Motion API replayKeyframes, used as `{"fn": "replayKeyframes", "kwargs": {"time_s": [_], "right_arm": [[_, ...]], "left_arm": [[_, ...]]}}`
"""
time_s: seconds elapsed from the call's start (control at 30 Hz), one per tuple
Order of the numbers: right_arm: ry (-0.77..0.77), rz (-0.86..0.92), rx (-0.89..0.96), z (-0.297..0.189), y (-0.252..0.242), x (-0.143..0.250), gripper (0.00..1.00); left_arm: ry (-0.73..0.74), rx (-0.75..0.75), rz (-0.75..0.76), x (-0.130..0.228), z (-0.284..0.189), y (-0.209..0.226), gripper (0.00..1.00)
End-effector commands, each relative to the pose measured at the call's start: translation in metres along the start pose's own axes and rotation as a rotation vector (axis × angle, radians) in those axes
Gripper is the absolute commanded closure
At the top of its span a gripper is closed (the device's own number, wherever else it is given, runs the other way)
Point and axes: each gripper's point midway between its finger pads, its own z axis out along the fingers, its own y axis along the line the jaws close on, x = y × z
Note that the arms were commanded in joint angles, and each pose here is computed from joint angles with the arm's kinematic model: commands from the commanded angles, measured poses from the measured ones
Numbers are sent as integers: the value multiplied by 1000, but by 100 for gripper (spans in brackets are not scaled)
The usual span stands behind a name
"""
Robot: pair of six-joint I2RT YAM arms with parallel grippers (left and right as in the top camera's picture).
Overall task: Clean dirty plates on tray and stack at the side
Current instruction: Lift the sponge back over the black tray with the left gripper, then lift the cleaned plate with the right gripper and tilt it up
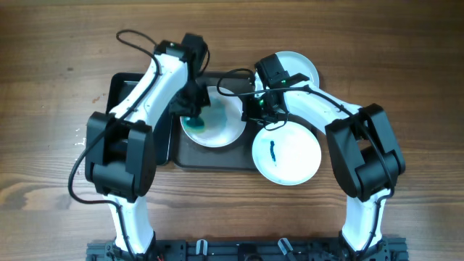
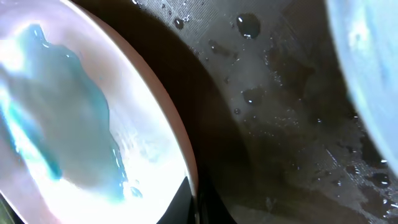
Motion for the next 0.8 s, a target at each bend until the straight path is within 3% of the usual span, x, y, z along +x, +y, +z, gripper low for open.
{"fn": "replayKeyframes", "kwargs": {"time_s": [0.0,0.17,0.33,0.53,0.77], "right_arm": [[0,7,24,3,-9,-1,96],[4,-36,3,3,-5,-1,96],[-33,-106,-4,-7,8,-5,96],[-240,-201,216,-48,14,-21,96],[-490,-338,482,-111,31,-26,96]], "left_arm": [[-78,106,40,-21,-40,-12,96],[-134,131,-24,-39,-63,10,96],[-130,109,-171,-55,-65,69,96],[-137,107,-294,-67,-67,118,96],[-139,107,-330,-69,-67,133,96]]}}
